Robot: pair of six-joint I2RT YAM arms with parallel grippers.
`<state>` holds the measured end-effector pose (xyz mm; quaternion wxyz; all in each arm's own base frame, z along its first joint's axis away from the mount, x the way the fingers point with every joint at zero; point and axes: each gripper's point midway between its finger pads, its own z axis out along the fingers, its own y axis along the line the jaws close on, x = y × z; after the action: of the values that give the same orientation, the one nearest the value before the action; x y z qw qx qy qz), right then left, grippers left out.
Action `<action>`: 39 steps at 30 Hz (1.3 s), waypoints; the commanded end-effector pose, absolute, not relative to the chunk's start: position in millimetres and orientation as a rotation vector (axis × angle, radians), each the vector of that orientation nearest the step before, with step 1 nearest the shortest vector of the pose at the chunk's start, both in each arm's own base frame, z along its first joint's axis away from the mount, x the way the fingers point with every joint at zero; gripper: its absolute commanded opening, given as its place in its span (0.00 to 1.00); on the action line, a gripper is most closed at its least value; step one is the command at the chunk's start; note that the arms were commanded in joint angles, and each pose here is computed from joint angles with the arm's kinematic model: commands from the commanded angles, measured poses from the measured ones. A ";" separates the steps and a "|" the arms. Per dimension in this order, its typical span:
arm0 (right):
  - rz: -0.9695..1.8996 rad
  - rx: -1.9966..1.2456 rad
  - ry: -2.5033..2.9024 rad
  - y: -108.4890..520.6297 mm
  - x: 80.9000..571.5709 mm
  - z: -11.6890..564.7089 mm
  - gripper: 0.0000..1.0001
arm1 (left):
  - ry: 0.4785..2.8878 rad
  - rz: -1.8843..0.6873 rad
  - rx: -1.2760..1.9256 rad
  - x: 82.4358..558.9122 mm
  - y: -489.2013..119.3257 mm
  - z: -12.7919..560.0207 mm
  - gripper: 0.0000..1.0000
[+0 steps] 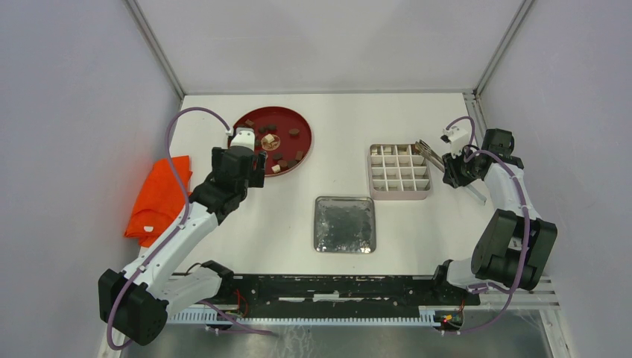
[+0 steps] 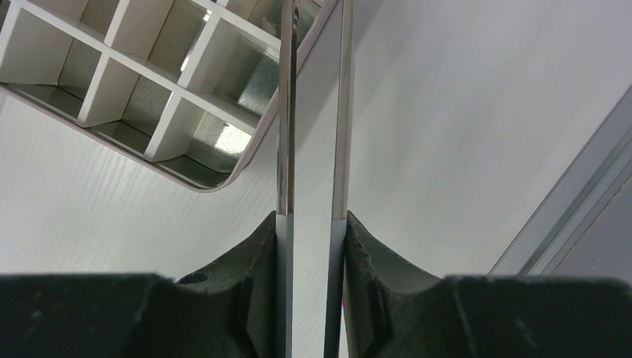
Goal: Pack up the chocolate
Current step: Place the fake chocolate in the packing box.
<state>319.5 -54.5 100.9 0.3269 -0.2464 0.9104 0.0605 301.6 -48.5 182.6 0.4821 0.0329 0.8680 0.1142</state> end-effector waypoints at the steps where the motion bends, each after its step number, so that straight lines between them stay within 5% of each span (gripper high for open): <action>1: 0.151 -0.662 2.323 -55.5 332.7 118.0 0.35 | 2.091 0.270 0.081 304.4 -48.7 190.2 0.94; 39: 0.415 -0.730 2.112 16.1 335.9 178.5 0.38 | 2.091 0.224 0.091 304.7 -55.3 189.8 0.94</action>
<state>323.8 -7.9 138.2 0.3666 -0.2632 0.8789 0.1545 301.5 -50.2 182.5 0.4822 0.0350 0.8685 0.1092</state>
